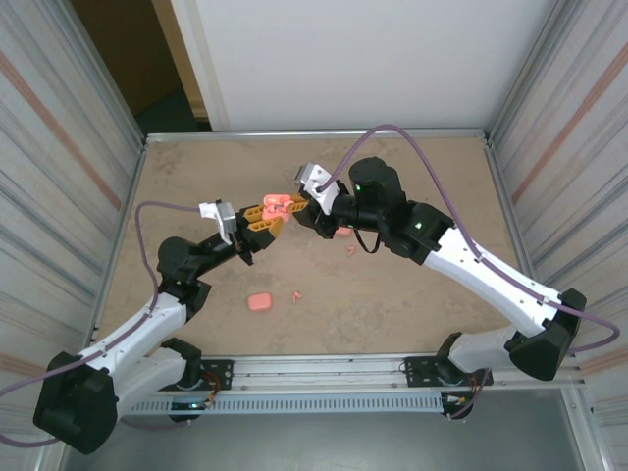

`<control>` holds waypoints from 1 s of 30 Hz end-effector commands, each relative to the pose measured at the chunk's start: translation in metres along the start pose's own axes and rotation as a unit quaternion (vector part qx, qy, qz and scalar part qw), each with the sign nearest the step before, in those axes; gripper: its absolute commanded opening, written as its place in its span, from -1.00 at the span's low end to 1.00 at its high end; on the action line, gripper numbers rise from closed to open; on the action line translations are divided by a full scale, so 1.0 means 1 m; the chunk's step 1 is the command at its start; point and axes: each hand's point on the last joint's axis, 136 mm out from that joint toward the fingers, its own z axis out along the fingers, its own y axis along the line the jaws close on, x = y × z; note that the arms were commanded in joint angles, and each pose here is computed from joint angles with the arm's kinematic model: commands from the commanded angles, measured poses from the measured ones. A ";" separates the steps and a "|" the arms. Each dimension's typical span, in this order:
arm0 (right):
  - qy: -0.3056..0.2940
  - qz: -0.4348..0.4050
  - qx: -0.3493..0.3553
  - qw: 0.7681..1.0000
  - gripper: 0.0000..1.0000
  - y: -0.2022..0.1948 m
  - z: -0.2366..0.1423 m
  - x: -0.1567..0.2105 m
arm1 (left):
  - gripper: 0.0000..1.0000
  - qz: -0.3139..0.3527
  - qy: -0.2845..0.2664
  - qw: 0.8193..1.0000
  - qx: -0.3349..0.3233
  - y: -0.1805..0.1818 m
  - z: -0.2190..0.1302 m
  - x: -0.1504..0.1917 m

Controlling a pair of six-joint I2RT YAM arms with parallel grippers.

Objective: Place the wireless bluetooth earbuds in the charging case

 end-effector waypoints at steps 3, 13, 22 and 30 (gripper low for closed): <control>0.016 -0.014 -0.024 0.999 -0.68 0.011 0.004 0.006 | -1.00 0.024 -0.030 0.999 0.012 -0.007 0.003 -0.024; 0.012 -0.010 -0.043 0.999 -0.49 0.016 0.003 -0.001 | -1.00 0.027 -0.032 0.999 0.015 -0.008 0.004 -0.026; -0.026 0.000 -0.034 0.999 -0.17 0.012 -0.014 -0.027 | -1.00 0.027 -0.033 0.999 0.017 -0.009 0.004 -0.026; -0.061 0.019 -0.018 0.998 0.24 0.005 -0.032 -0.036 | -1.00 0.026 -0.034 0.999 0.015 -0.009 0.003 -0.026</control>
